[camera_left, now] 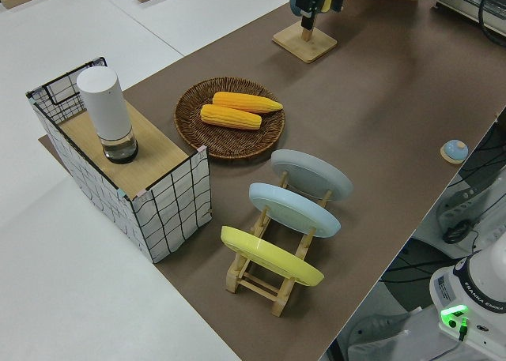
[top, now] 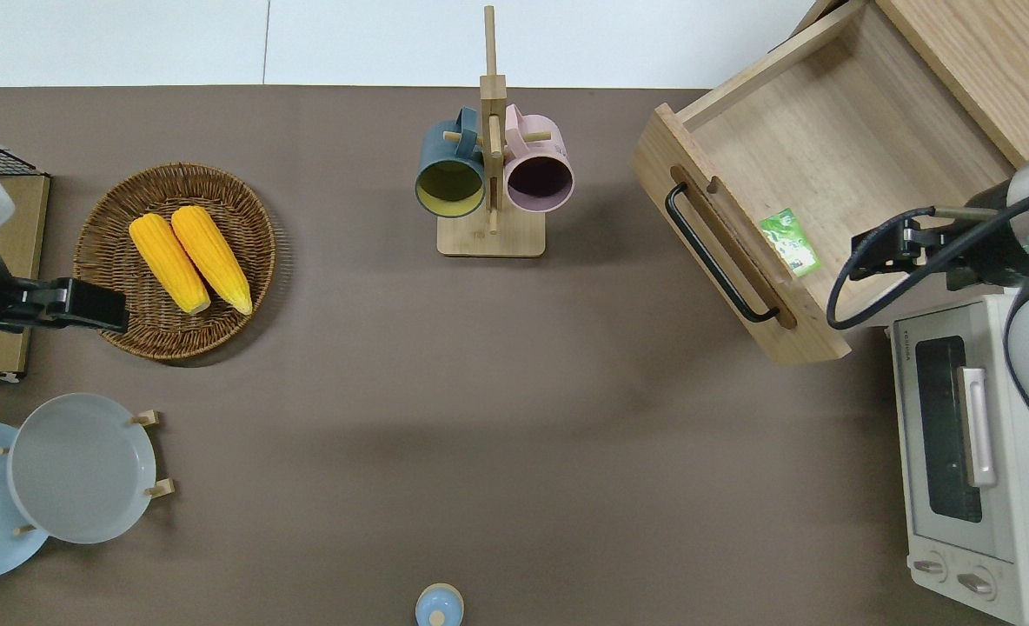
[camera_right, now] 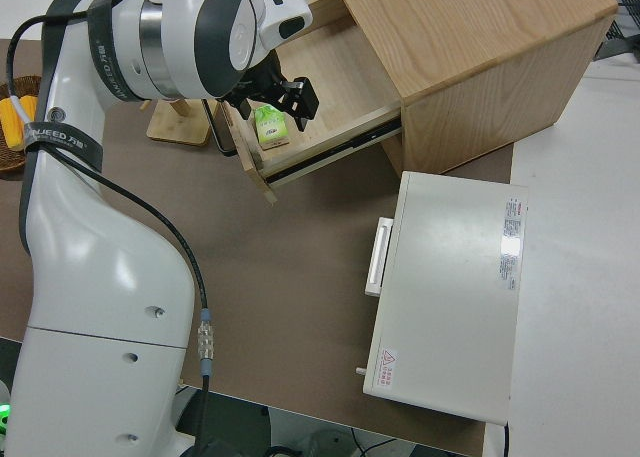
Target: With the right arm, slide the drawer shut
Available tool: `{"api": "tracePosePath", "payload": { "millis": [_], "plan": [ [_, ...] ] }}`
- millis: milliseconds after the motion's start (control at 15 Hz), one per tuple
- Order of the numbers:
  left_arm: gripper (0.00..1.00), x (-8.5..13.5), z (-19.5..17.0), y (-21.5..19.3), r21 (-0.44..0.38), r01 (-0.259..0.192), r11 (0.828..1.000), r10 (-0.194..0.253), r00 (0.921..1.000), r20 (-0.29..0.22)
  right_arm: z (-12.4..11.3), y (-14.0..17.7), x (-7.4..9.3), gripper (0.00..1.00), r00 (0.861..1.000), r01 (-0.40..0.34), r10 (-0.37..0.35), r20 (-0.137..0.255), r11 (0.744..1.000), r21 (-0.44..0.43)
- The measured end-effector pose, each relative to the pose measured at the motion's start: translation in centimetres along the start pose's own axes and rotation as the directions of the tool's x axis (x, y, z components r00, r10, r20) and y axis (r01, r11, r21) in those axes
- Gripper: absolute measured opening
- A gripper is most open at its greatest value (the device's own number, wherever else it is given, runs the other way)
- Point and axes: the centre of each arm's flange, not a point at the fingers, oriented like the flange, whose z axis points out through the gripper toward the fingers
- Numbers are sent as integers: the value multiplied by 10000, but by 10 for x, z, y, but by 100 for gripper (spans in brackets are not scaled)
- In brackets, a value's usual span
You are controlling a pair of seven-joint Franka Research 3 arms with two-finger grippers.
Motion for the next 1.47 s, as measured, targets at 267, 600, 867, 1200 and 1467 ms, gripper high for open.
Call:
{"api": "tracePosePath", "payload": {
  "millis": [267, 600, 867, 1200, 1467],
  "plan": [
    [100, 0, 0, 0, 0, 0, 10000, 0, 10000, 0, 0, 0, 0, 99, 10000, -1, 1, -4, 10000, 0],
    [100, 0, 0, 0, 0, 0, 10000, 0, 10000, 0, 0, 0, 0, 99, 10000, -6, 6, -5, 10000, -6],
    [100, 0, 0, 0, 0, 0, 10000, 0, 10000, 0, -1, 2, 0, 99, 10000, -25, 25, -39, 10000, -29],
    [100, 0, 0, 0, 0, 0, 10000, 0, 10000, 0, -3, -1, 0, 99, 9995, 218, -233, -197, 9972, -720],
    [100, 0, 0, 0, 0, 0, 10000, 0, 10000, 0, -4, -4, -1, 96, 9993, 287, -303, -205, 9967, -765]
  ]
}}
